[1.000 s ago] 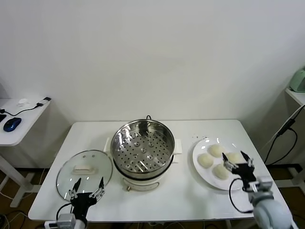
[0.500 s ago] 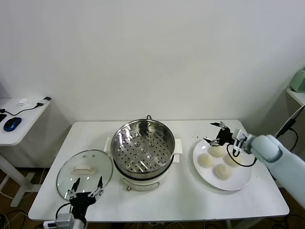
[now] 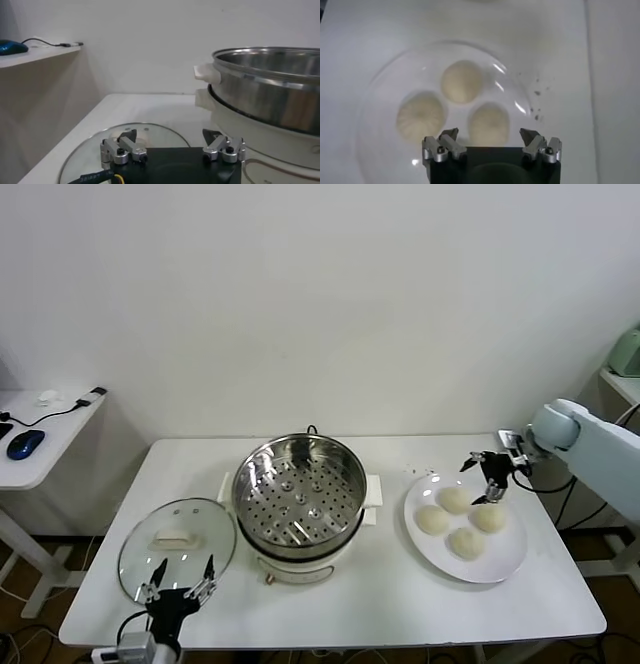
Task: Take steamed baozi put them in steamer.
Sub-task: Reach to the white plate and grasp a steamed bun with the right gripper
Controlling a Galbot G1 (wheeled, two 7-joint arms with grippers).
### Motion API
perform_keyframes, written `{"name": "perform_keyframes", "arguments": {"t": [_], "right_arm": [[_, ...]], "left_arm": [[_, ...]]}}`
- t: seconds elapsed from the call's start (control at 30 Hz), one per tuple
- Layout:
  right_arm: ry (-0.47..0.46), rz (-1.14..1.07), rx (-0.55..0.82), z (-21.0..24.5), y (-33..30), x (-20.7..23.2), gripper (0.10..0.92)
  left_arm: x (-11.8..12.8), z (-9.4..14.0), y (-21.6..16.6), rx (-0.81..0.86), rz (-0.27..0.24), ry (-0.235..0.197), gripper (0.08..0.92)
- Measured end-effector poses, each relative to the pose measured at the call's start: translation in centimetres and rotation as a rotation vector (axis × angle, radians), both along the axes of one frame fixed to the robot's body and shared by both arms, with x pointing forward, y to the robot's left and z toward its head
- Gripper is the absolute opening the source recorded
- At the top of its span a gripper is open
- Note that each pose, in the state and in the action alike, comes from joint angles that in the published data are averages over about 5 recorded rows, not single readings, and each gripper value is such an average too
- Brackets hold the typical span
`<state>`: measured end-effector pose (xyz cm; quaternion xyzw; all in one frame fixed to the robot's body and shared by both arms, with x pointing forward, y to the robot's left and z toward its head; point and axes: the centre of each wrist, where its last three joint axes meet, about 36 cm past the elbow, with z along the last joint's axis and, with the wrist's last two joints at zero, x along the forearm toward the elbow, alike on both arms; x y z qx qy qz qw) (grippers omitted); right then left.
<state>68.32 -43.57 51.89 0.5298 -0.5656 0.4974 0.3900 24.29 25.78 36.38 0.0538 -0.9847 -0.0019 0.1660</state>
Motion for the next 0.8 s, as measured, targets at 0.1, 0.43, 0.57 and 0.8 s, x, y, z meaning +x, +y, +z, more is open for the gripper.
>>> {"name": "perform_keyframes", "arguments": {"t": [0.1, 0.43, 0.57, 0.8], "right_arm": [[0.012, -0.015, -0.024, -0.5, 0.8, 0.8, 0.823], [0.029, -0.064, -0.087, -2.7, 2.5, 2.2, 0.823], [0.036, -0.078, -0.093, -3.7, 3.0, 2.2, 0.823], [0.041, -0.091, -0.099, -5.2, 3.8, 2.3, 0.823]], "left_arm": [[-0.1, -0.1, 0.1, 0.003, 0.002, 0.0, 0.823], [-0.4, -0.3, -0.1, -0.003, 0.003, 0.004, 0.823], [-0.5, -0.5, -0.2, -0.002, 0.004, 0.008, 0.823], [-0.6, -0.8, -0.3, 0.0, 0.004, 0.018, 0.823]]}}
